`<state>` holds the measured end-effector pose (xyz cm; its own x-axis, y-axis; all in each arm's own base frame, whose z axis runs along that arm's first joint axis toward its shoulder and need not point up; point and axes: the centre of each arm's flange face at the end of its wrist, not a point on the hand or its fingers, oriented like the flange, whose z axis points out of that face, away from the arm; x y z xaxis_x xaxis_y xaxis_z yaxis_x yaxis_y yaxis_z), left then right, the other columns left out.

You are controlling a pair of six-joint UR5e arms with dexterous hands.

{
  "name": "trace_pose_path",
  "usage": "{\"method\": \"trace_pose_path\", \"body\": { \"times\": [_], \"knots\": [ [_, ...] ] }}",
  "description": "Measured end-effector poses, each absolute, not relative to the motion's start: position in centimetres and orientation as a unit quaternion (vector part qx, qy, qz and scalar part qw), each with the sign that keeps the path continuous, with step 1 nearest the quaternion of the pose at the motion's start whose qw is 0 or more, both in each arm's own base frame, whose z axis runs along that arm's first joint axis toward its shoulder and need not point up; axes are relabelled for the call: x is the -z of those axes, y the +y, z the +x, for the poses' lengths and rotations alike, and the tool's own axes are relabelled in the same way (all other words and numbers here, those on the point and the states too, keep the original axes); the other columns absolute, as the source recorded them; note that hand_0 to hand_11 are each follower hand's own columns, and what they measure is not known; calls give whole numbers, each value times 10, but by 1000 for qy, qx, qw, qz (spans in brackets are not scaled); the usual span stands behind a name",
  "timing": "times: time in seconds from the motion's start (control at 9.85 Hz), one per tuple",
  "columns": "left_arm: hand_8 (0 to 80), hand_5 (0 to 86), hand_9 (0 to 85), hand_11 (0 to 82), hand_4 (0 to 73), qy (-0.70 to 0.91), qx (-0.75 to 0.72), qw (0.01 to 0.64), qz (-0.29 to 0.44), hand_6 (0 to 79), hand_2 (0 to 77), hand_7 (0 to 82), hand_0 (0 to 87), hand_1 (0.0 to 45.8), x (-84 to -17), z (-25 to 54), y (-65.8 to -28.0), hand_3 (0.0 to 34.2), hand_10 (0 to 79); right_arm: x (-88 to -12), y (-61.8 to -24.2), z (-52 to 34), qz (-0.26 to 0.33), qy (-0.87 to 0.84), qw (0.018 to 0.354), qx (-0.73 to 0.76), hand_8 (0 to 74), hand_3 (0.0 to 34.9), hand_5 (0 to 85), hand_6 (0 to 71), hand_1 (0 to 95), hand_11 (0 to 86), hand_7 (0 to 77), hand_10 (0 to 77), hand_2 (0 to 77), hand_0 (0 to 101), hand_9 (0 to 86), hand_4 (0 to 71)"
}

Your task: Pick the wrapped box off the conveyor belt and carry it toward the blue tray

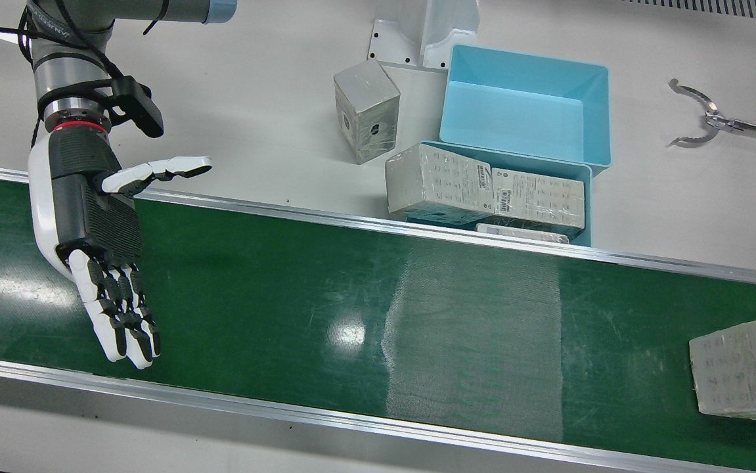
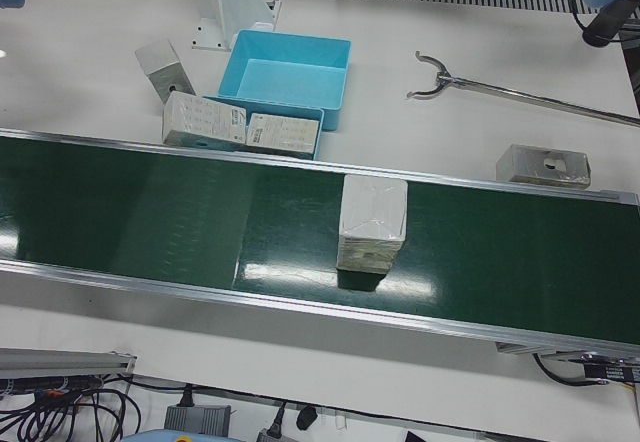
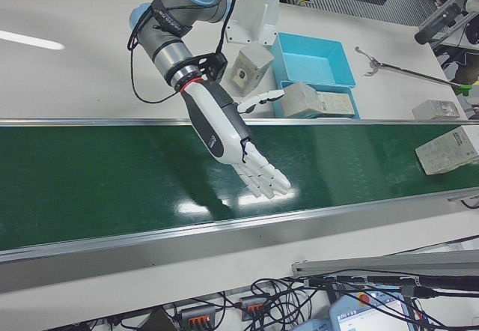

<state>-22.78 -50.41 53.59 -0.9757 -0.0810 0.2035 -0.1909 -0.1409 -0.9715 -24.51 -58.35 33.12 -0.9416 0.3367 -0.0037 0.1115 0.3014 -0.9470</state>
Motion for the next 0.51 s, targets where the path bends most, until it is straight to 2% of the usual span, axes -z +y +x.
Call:
{"method": "trace_pose_path", "body": {
  "times": [0.51],
  "knots": [
    [0, 11, 0, 0, 0, -654, -748, 37, 104, 0, 11, 0, 0, 0, -536, -228, -504, 0, 5, -332, -583, -246, -140, -800, 99, -575, 44, 131, 55, 0, 120, 76, 98, 38, 120, 466, 76, 49]
  ]
}}
